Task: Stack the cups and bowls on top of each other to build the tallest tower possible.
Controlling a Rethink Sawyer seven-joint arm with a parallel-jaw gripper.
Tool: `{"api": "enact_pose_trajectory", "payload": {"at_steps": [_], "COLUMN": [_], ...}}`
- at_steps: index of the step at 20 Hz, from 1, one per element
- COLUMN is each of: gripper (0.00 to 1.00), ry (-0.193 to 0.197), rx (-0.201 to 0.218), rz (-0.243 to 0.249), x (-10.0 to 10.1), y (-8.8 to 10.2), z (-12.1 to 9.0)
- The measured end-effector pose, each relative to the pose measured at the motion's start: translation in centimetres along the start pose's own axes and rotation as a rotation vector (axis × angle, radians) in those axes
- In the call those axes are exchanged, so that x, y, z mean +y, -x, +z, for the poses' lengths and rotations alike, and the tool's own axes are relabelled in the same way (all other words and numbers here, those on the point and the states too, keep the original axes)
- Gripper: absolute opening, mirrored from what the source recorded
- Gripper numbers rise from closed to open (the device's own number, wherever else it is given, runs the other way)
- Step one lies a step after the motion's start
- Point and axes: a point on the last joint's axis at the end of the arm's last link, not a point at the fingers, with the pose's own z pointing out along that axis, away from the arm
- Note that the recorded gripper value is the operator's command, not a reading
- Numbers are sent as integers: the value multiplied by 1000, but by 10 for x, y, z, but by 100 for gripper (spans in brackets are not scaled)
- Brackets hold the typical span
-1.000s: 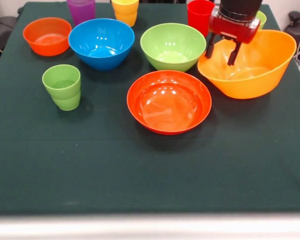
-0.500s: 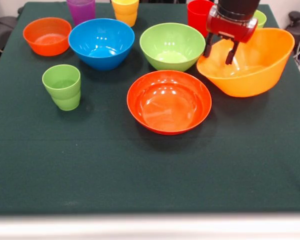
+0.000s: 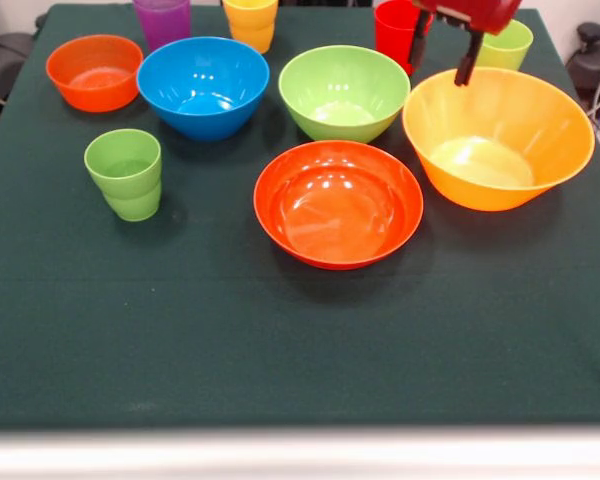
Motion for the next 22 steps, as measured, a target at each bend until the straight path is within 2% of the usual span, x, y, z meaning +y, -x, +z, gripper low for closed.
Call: {"api": "enact_pose_trajectory", "payload": {"at_steps": [6,10,14,19,22], "gripper": [100,100,100,100,100], "ry": [6,3,-1,-20,-26], "rx": [-19,-36,-53,-34,-31], "rz": [2,-41,-121,-193,-211], "x": [0,5,12,14,13], "y": [9,4,-13,-40,-46], "z": [-11,4,36,65,70]}}
